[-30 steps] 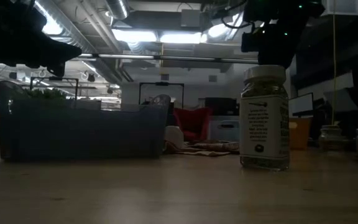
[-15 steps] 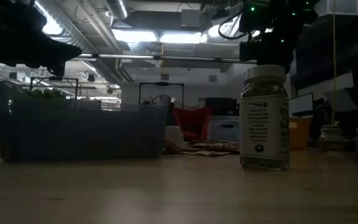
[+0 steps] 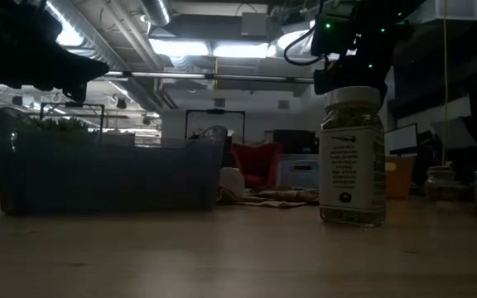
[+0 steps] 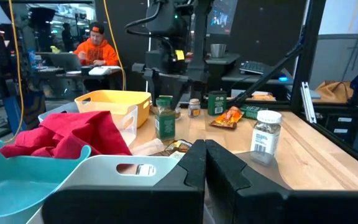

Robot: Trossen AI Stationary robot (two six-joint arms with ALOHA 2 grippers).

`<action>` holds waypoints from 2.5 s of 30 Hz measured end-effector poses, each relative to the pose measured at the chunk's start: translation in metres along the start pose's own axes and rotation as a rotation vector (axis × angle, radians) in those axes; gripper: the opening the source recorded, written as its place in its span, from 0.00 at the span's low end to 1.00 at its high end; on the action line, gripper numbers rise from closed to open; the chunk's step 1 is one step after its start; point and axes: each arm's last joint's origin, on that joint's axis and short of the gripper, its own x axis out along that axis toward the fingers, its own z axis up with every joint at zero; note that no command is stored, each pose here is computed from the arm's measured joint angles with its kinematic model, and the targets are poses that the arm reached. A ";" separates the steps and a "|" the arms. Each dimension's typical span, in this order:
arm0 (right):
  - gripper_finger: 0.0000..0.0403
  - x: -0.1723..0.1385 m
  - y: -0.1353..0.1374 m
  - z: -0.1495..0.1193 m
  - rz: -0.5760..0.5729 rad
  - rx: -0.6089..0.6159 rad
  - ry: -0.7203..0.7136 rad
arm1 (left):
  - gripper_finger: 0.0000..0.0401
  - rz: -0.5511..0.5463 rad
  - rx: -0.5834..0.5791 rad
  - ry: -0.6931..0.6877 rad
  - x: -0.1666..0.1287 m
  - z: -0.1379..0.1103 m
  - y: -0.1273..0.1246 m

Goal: Sort spices by type
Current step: Put the green seasoning bottle into the green bin

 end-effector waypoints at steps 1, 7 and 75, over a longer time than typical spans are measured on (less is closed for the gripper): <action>0.52 0.000 0.000 0.000 0.000 -0.001 0.000 | 0.00 0.000 0.000 0.000 0.000 0.000 0.000; 0.52 -0.002 0.000 0.005 0.010 -0.036 -0.020 | 0.00 0.000 0.000 0.000 0.000 0.000 0.000; 0.55 0.066 -0.085 0.210 0.032 -0.281 -0.329 | 0.00 0.004 0.029 0.000 0.000 0.000 0.000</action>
